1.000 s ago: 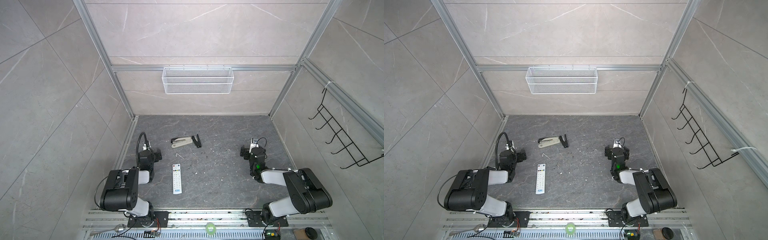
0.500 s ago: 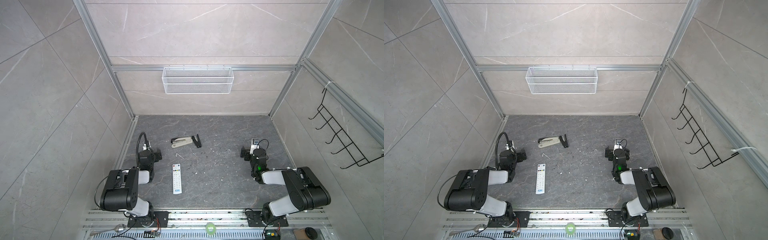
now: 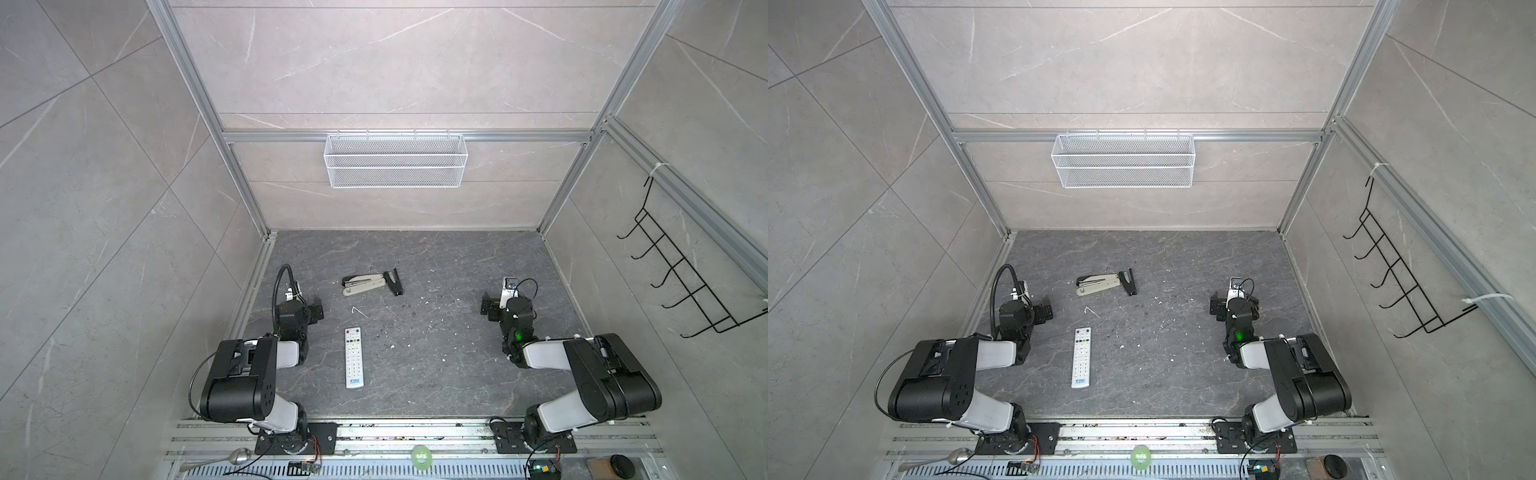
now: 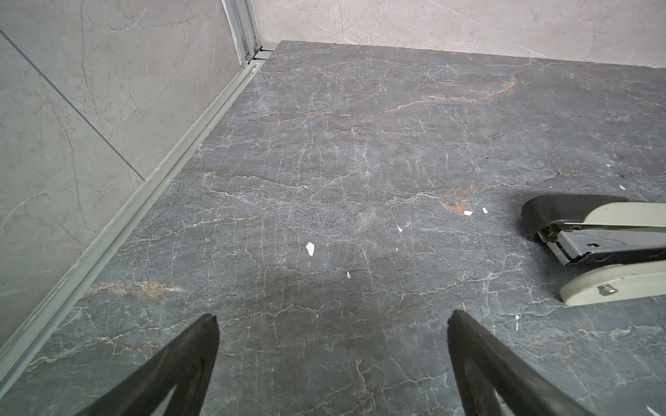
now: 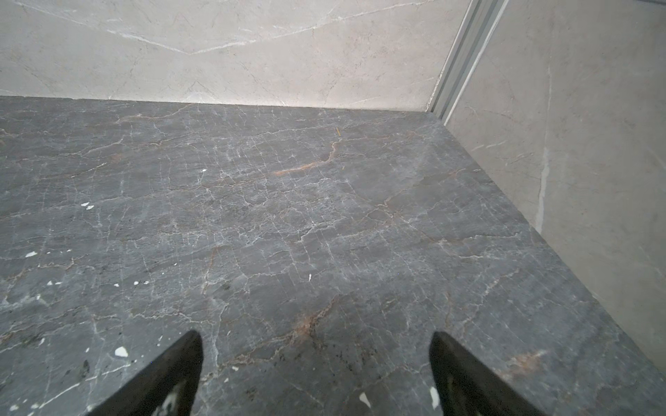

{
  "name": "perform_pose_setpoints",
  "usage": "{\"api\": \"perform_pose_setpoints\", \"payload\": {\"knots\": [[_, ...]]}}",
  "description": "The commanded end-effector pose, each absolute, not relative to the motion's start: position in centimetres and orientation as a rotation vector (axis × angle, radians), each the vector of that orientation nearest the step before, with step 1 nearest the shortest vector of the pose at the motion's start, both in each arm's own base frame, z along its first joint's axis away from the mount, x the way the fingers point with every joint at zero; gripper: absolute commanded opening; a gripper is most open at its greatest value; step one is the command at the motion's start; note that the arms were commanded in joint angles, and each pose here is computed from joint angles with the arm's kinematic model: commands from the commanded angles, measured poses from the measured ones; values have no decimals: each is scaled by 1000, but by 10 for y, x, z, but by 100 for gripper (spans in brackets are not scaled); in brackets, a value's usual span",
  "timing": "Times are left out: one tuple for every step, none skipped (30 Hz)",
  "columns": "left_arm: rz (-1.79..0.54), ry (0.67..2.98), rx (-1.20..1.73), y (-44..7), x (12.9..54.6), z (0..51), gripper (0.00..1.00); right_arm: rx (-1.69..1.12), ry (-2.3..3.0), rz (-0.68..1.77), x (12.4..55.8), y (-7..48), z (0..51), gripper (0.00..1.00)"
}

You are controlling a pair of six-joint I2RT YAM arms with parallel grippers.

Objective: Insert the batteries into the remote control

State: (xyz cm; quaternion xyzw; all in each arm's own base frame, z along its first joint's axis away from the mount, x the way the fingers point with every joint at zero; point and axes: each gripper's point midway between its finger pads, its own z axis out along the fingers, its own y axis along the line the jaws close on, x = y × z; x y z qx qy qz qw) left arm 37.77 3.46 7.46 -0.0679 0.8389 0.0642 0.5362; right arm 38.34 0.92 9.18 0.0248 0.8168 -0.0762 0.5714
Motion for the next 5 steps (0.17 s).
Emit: {"api": "perform_pose_setpoints", "payload": {"knots": [[149,1945,-139,34,383,87,100,79,1899,-157,385,10,94,99],[149,1944,-138,34,383,87,100,79,1899,-158,385,9,95,99],[148,1946,-138,33,383,87,100,79,1898,-156,385,10,95,99],[148,1945,-137,33,383,87,100,79,1899,-157,385,10,94,99],[149,1945,-139,34,383,87,100,78,1899,-158,385,9,94,99]]}}
